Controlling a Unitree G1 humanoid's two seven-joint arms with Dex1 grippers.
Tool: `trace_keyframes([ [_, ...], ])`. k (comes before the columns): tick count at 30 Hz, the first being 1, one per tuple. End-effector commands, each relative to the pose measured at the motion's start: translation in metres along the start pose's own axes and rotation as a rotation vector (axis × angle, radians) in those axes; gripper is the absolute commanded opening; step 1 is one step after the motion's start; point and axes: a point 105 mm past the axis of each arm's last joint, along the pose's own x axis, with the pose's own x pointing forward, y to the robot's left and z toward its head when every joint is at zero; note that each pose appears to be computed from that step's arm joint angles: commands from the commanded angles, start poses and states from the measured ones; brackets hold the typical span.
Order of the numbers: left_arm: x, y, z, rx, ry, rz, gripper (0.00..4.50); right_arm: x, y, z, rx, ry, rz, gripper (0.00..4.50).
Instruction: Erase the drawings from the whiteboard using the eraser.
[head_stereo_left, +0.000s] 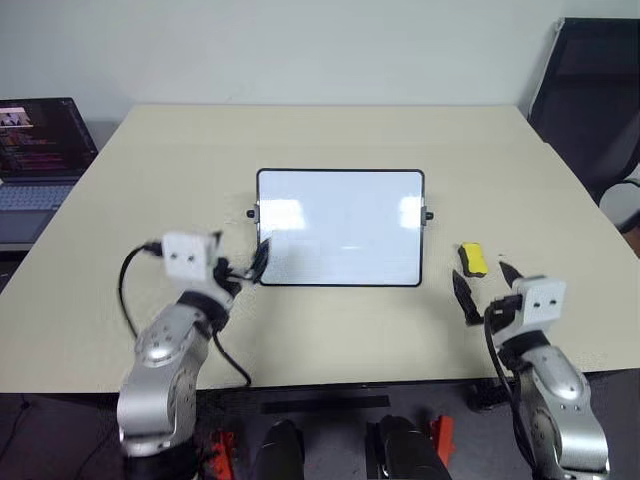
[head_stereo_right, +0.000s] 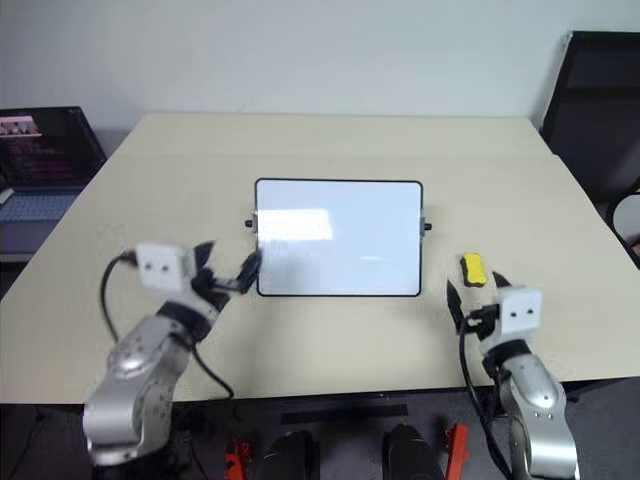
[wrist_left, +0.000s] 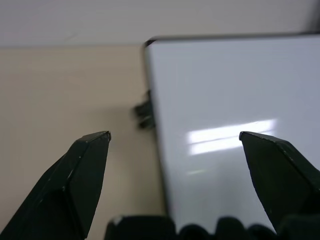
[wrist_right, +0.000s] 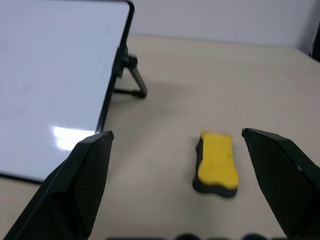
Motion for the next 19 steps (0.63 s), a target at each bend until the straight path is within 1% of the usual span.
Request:
trace_keyframes([
  [1, -0.015, 0.024, 0.002, 0.068, -0.035, 0.116, 4.5, -0.001, 0.0, 0.004, 0.012, -0.046, 0.011, 4.48],
  [4, -0.028, 0.032, -0.012, 0.065, 0.012, 0.17, 4.5, -0.001, -0.009, -0.004, 0.026, -0.018, 0.014, 4.48],
  [6, -0.029, 0.025, -0.015, 0.064, 0.019, 0.177, 4.5, 0.002, -0.026, -0.007, 0.021, 0.0, -0.003, 4.48],
  [8, -0.034, 0.027, -0.017, 0.064, 0.022, 0.184, 4.5, 0.002, -0.031, -0.009, 0.032, 0.011, -0.026, 4.48],
  [9, -0.032, 0.022, -0.016, 0.064, 0.02, 0.183, 4.5, 0.004, -0.038, -0.009, 0.035, 0.015, -0.034, 4.48],
  [12, -0.037, 0.027, -0.022, 0.059, 0.039, 0.224, 4.5, 0.0, -0.043, -0.006, 0.032, 0.019, -0.036, 4.48],
  [16, -0.037, 0.016, -0.028, 0.063, 0.052, 0.195, 4.5, -0.004, -0.048, -0.009, 0.033, 0.049, -0.043, 4.48],
  [19, -0.031, 0.014, -0.028, 0.065, 0.033, 0.184, 4.5, -0.001, -0.044, -0.011, 0.035, 0.072, -0.023, 4.48],
])
